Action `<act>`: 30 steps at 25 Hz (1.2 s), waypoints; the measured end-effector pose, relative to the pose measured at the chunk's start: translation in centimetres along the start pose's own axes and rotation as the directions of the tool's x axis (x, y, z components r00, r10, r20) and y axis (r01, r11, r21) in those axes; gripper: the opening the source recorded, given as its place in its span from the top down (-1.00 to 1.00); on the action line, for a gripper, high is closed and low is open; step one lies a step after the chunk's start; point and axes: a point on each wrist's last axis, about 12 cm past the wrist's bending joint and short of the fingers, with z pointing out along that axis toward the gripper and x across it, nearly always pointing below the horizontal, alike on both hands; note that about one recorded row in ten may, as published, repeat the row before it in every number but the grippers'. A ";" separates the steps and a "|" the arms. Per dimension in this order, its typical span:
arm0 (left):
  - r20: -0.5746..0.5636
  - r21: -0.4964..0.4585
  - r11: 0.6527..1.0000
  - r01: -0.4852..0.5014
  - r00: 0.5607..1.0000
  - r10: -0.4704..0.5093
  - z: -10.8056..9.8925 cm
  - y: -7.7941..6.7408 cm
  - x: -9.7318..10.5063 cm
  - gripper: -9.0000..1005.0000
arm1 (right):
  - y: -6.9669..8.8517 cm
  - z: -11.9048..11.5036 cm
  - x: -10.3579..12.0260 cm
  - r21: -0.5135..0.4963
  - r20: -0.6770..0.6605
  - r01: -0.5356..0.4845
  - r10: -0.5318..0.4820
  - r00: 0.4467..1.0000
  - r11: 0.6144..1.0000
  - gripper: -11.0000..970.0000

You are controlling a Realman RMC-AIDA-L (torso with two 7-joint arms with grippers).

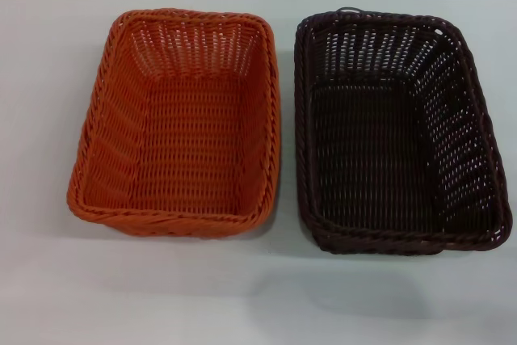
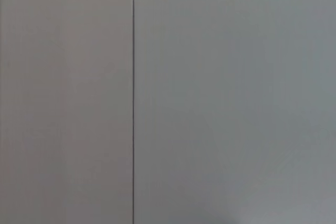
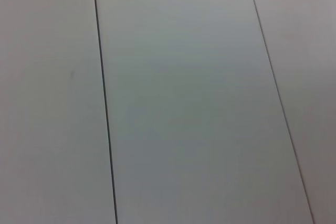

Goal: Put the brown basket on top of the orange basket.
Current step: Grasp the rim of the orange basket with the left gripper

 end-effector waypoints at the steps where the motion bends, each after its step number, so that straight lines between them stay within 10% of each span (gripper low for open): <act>1: 0.001 0.000 1.000 0.000 1.000 0.000 0.0 0.0 0.0 -0.54 | 0.0 0.0 0.0 0.000 0.000 0.000 0.000 1.000 1.000 -0.69; 19: 0.005 0.150 0.988 -0.034 0.999 0.034 2.8 -2.1 -1.3 -0.54 | 0.4 0.3 0.0 -0.013 0.004 -0.008 0.008 1.000 1.000 -0.68; 23: -0.060 0.309 0.939 -0.148 0.983 0.175 7.0 -4.6 -5.2 -0.54 | 0.0 0.2 -0.1 0.000 0.012 -0.004 0.004 1.000 1.000 -0.68; 30: -0.111 0.402 0.892 -0.208 0.956 0.273 8.4 -7.5 -11.8 -0.54 | 0.1 0.3 -0.1 -0.002 0.014 -0.002 0.002 1.000 1.000 -0.69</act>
